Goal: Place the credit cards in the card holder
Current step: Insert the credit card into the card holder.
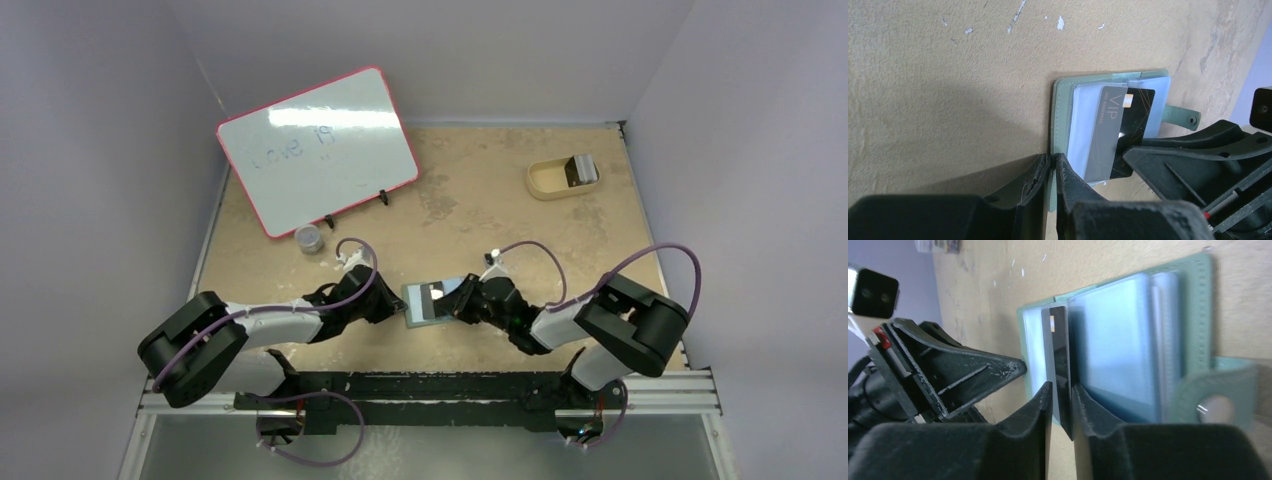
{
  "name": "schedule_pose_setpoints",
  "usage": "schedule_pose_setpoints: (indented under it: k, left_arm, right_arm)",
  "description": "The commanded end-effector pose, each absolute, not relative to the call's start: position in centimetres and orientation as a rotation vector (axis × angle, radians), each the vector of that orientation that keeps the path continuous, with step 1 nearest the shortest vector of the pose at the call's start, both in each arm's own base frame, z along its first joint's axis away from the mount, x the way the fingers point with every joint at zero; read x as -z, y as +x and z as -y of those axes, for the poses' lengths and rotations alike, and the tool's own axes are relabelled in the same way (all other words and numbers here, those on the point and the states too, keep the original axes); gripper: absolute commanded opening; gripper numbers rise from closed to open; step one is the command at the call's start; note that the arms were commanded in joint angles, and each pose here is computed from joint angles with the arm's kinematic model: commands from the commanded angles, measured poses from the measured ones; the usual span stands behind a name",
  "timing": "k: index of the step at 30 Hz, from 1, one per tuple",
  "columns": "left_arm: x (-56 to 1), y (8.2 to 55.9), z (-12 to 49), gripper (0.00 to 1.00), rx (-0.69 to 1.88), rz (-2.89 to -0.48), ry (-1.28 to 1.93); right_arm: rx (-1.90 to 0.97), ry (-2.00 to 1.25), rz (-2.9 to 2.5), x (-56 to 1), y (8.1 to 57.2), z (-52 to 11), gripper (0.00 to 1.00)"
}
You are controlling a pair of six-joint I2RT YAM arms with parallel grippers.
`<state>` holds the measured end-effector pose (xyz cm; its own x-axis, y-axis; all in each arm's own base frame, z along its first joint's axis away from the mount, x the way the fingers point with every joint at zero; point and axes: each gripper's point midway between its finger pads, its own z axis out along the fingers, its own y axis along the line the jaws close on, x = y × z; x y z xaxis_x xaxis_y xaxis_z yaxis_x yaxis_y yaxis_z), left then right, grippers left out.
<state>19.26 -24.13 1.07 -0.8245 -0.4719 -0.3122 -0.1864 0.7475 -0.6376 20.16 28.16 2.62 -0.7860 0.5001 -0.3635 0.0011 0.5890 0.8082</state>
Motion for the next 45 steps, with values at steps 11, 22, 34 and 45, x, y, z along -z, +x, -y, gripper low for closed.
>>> schedule_pose_setpoints:
  k: [11,22,34,45]
  left_arm:
    - [2.1,15.6,21.5,0.09,0.685,-2.65,-0.427]
    - [1.1,16.4,22.5,0.09,0.716,-2.629,-0.392]
    - [1.3,16.6,22.5,0.09,0.714,-2.621,-0.4]
    - [1.3,16.7,22.4,0.09,0.706,-2.617,-0.393]
  right_arm:
    - [-0.763,0.132,-2.387,-5.0,21.0,-27.3,0.44]
    - [-0.769,0.017,-2.39,-4.7,22.2,-29.7,0.49]
    - [-0.568,0.021,-2.437,-4.7,22.7,-27.3,0.52]
    - [-0.672,-0.07,-2.444,-3.6,22.4,-29.6,0.52]
